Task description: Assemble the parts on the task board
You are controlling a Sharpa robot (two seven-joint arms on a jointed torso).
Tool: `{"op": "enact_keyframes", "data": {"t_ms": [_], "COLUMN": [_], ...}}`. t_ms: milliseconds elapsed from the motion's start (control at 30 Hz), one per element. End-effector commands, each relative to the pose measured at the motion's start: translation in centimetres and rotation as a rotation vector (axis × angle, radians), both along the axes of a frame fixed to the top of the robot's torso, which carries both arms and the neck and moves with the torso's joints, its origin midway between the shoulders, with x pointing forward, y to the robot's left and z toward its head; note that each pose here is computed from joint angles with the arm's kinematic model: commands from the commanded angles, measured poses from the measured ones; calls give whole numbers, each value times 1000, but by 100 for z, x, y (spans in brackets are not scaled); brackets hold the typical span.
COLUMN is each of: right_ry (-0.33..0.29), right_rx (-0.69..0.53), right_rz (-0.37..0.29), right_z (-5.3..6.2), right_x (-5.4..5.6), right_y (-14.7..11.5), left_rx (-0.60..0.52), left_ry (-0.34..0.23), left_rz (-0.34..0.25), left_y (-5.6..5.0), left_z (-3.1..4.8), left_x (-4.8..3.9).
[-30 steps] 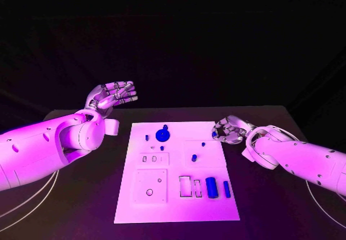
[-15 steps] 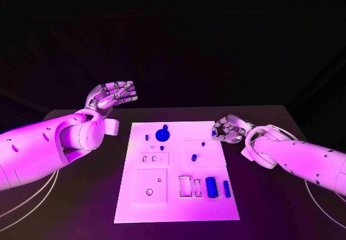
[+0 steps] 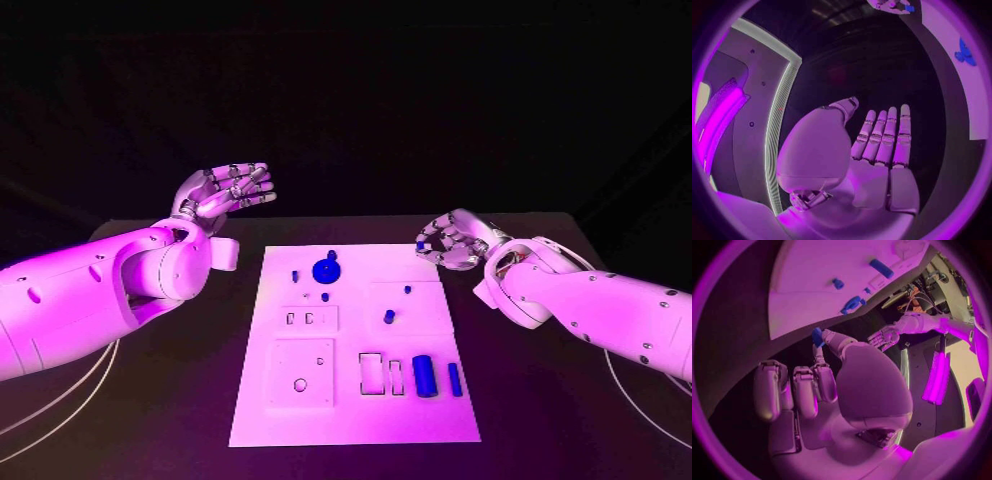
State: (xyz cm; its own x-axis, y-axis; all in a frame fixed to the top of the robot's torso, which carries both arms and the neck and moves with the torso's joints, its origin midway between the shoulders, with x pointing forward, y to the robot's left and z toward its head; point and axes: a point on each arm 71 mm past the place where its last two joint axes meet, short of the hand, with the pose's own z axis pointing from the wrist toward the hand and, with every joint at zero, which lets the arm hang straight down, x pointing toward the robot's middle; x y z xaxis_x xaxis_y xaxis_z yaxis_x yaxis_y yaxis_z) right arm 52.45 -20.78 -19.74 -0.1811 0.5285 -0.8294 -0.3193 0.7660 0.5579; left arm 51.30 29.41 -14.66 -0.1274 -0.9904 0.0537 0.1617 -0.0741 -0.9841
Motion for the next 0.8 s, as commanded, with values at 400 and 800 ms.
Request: {"op": "enact_keyframes", "data": {"t_ms": [400, 800], "right_ry": [23, 75], "right_rx": [25, -58], "right_rz": [161, 261], "right_z": [105, -199], "right_x": [-414, -696], "right_y": [880, 1459], "left_rx": [-13, -19], "left_ry": [-8, -7], "left_rz": [-25, -43], "left_y": [-66, -148], "left_z": [14, 11], "left_x": [-6, -10]}}
